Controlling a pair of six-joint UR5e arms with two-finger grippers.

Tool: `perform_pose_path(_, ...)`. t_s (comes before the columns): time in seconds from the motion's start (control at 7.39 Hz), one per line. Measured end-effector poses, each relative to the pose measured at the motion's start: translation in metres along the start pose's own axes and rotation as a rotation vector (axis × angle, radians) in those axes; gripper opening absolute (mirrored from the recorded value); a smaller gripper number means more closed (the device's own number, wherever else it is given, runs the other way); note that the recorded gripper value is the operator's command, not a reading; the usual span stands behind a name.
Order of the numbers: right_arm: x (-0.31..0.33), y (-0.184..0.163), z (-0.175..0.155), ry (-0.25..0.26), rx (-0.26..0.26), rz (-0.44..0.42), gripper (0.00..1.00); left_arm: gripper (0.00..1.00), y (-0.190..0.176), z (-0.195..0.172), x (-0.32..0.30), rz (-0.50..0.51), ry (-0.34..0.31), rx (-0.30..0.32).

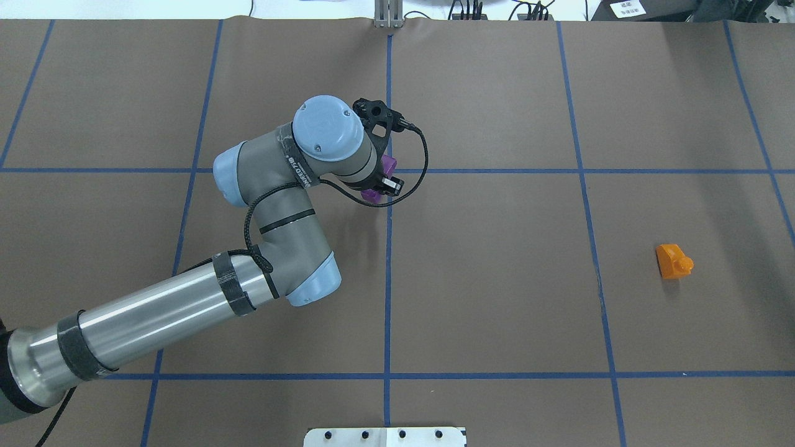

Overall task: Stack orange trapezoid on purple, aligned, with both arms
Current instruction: 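Carry the purple trapezoid with the left gripper to the table center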

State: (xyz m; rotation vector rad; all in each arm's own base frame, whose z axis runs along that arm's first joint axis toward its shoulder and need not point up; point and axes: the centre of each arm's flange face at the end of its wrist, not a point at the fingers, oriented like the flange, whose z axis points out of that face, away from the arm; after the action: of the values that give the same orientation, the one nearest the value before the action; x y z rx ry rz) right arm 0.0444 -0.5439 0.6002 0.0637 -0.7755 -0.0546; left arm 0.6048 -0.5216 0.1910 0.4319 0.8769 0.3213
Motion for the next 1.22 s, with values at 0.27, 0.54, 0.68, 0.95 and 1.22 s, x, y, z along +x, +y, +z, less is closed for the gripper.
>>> perform_pose_path(0.27,0.0,0.0,0.0,0.0,-0.001,0.001,1.0,0.0,0.005,0.003,0.011,0.0,0.003,-0.012)
perform_pose_path(0.54,0.001,0.0,0.001,0.0,-0.002,0.002,1.0,0.0,0.009,0.009,0.021,-0.035,0.001,-0.024)
perform_pose_path(0.68,0.001,0.0,0.001,0.0,-0.002,0.002,1.0,0.2,0.007,0.012,0.026,-0.049,-0.007,-0.022)
perform_pose_path(0.95,0.002,0.0,0.002,-0.001,-0.003,0.003,1.0,1.0,0.005,0.015,0.034,-0.066,-0.016,-0.017)
perform_pose_path(1.22,0.002,0.001,0.003,-0.002,-0.006,0.006,1.0,1.0,0.005,0.017,0.035,-0.069,-0.019,-0.018)
